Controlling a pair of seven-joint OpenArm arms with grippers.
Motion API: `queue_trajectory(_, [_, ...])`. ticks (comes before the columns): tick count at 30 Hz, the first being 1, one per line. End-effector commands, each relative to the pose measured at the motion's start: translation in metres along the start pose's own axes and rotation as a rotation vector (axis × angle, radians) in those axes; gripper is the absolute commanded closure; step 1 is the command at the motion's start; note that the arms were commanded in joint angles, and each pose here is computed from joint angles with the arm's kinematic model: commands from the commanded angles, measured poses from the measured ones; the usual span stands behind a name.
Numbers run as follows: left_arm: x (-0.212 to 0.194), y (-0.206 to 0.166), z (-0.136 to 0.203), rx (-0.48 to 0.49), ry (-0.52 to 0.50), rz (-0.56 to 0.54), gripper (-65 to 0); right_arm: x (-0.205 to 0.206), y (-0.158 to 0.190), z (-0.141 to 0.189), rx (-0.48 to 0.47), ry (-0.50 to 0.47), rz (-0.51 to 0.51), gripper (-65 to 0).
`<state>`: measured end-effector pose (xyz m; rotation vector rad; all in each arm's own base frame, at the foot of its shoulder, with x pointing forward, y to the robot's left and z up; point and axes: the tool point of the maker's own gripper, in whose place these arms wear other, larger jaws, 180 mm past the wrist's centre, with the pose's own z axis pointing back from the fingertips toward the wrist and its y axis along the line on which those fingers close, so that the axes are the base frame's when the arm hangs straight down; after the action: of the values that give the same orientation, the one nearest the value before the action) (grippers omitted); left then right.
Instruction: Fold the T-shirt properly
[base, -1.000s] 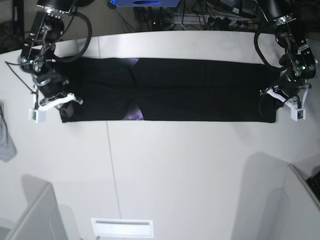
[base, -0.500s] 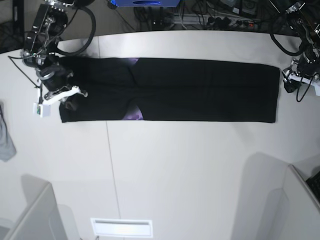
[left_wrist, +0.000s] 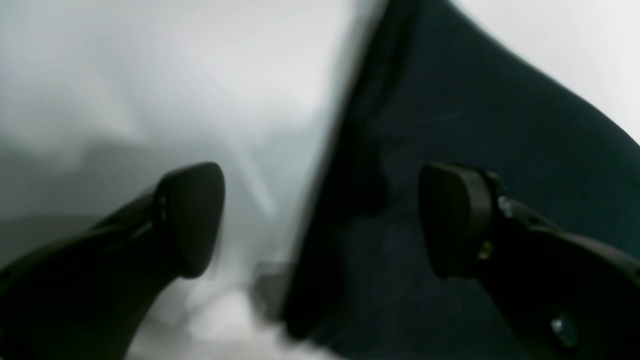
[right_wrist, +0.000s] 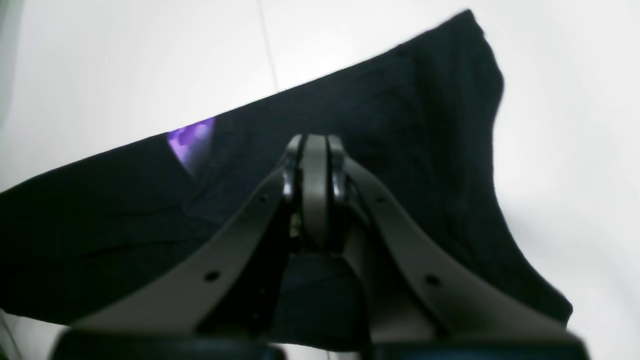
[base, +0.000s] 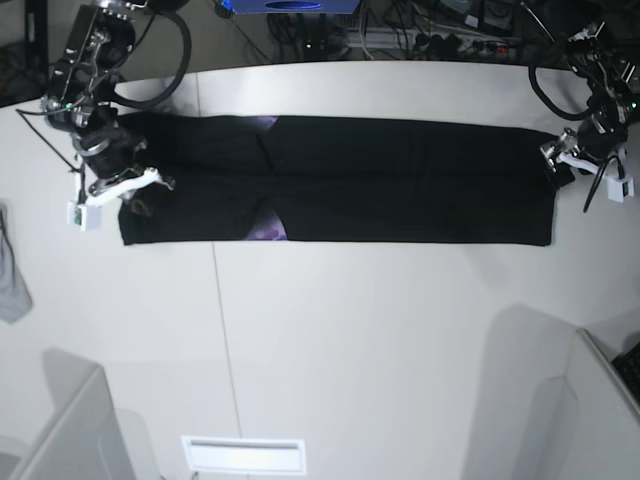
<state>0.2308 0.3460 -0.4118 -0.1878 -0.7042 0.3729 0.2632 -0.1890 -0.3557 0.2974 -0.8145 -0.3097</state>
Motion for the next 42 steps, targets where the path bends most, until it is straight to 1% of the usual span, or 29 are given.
queue_trajectory(1, [0.000,-0.004,-0.002,-0.011,0.012,-0.009,-57.8,0.010,0.003,0.003,0.012,-0.035,0.013,0.0])
queue_trajectory(3, [-0.002,-0.008,-0.005,-0.021,0.023,-0.014,-57.4,0.006,0.001,0.003,0.008,-0.027,0.012,0.0])
queue_trajectory(4, [-0.004,-0.008,-0.006,-0.021,0.028,-0.012,-55.9,0.006,0.001,0.004,0.008,-0.025,0.011,0.0])
queue_trajectory(5, [-0.005,-0.008,-0.006,-0.023,0.030,-0.010,-52.7,0.005,0.001,0.004,0.007,-0.024,0.011,0.0])
queue_trajectory(9, [-0.009,-0.007,-0.009,-0.026,0.040,0.002,-32.1,0.000,-0.001,0.005,0.003,-0.014,0.009,0.0])
queue_trajectory(10, [-0.009,-0.007,-0.009,-0.026,0.040,0.002,-28.0,-0.001,-0.001,0.005,0.002,-0.011,0.009,0.0])
queue_trajectory(15, [-0.010,-0.003,-0.006,-0.015,0.044,-0.002,-10.9,-0.005,-0.004,0.007,-0.003,-0.004,0.006,0.0])
queue_trajectory(18, [-0.003,0.004,-0.001,0.001,0.035,-0.020,0.0,-0.007,-0.004,0.007,-0.005,0.000,0.006,0.0])
queue_trajectory(21, [0.001,0.009,0.001,0.012,0.034,-0.030,0.0,-0.008,-0.005,0.007,-0.006,0.003,0.005,0.0])
queue_trajectory(25, [0.014,0.017,0.008,0.031,-0.050,-0.047,0.0,-0.009,-0.005,0.008,-0.005,0.006,0.004,0.0])
queue_trajectory(31, [0.021,0.021,0.015,0.044,-0.102,-0.070,0.0,-0.013,-0.006,0.009,-0.009,0.014,0.003,0.0])
queue_trajectory(36, [0.039,0.003,0.033,0.038,-0.152,-0.168,0.0,-0.012,-0.006,0.008,-0.008,0.015,0.002,0.0])
queue_trajectory(39, [0.042,-0.009,0.043,0.057,-0.164,-0.255,0.0,-0.011,-0.006,0.008,-0.008,0.011,0.002,0.0])
queue_trajectory(42, [0.040,-0.027,0.049,0.083,-0.185,-0.315,0.0,-0.010,-0.005,0.008,-0.007,0.010,0.002,0.0])
